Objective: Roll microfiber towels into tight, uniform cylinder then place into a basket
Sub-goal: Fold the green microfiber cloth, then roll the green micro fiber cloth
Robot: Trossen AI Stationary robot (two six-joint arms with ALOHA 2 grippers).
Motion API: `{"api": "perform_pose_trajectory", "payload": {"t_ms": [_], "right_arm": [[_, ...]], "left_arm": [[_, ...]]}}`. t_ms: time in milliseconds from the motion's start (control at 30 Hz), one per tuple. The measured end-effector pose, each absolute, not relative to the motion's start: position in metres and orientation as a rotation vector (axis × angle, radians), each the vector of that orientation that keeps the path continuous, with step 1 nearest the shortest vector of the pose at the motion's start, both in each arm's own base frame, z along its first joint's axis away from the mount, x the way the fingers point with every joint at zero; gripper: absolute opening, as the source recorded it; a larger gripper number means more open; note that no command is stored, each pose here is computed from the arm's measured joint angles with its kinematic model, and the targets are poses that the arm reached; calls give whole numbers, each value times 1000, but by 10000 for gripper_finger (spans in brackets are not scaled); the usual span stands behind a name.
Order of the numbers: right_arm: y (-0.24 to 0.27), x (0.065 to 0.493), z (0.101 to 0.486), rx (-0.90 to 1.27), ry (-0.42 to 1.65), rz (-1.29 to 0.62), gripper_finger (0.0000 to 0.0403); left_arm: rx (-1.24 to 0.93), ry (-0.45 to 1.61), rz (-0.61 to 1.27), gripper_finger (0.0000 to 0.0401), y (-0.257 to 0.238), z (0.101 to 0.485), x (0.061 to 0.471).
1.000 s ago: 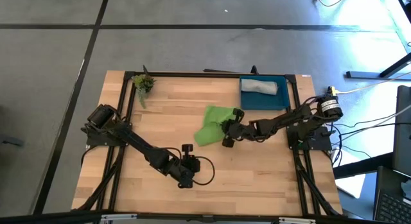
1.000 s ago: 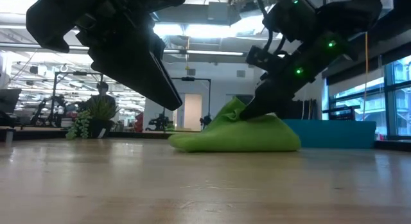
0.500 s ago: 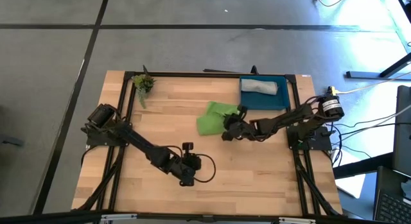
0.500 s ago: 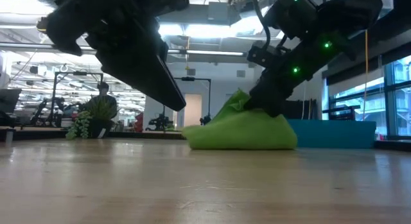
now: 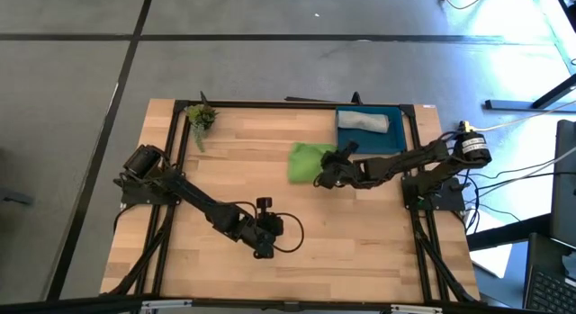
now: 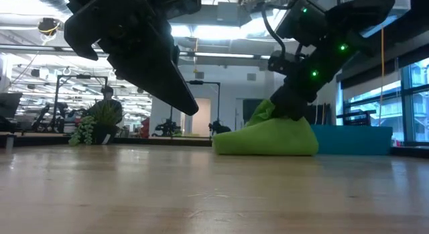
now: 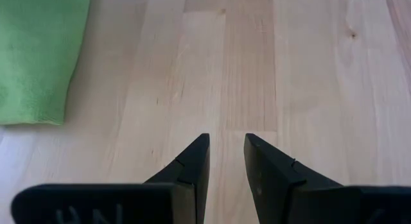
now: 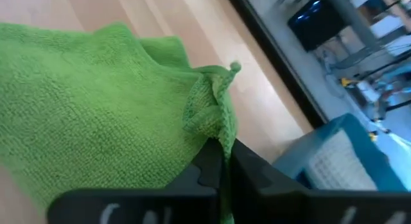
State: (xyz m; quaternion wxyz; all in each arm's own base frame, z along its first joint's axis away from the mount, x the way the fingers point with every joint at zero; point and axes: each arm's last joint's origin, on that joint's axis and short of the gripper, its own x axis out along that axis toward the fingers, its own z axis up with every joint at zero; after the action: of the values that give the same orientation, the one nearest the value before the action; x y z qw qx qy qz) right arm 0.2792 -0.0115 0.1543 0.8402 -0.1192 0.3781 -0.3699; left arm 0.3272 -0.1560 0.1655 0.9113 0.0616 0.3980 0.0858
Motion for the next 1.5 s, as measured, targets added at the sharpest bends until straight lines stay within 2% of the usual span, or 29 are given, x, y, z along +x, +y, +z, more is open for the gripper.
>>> {"api": "perform_pose_trajectory", "payload": {"t_ms": [333,633,800,933,1067,1333,1500], "right_arm": [[-22,279,153,-206,814,-773,75],[-28,278,154,-176,813,-800,158],[-26,281,177,-103,830,-748,191],[-21,279,189,-18,905,-588,197],[-19,277,180,9,972,-426,198],[-27,261,154,0,1024,-487,198],[-33,252,141,30,1045,-476,198]], "left_arm": [[126,818,177,87,-156,166,327],[114,818,191,87,-152,166,329],[97,820,228,87,-139,166,335],[84,796,348,87,-111,167,346],[61,812,429,87,-71,165,357],[77,752,326,87,-17,151,386],[59,790,344,87,2,136,389]]}}
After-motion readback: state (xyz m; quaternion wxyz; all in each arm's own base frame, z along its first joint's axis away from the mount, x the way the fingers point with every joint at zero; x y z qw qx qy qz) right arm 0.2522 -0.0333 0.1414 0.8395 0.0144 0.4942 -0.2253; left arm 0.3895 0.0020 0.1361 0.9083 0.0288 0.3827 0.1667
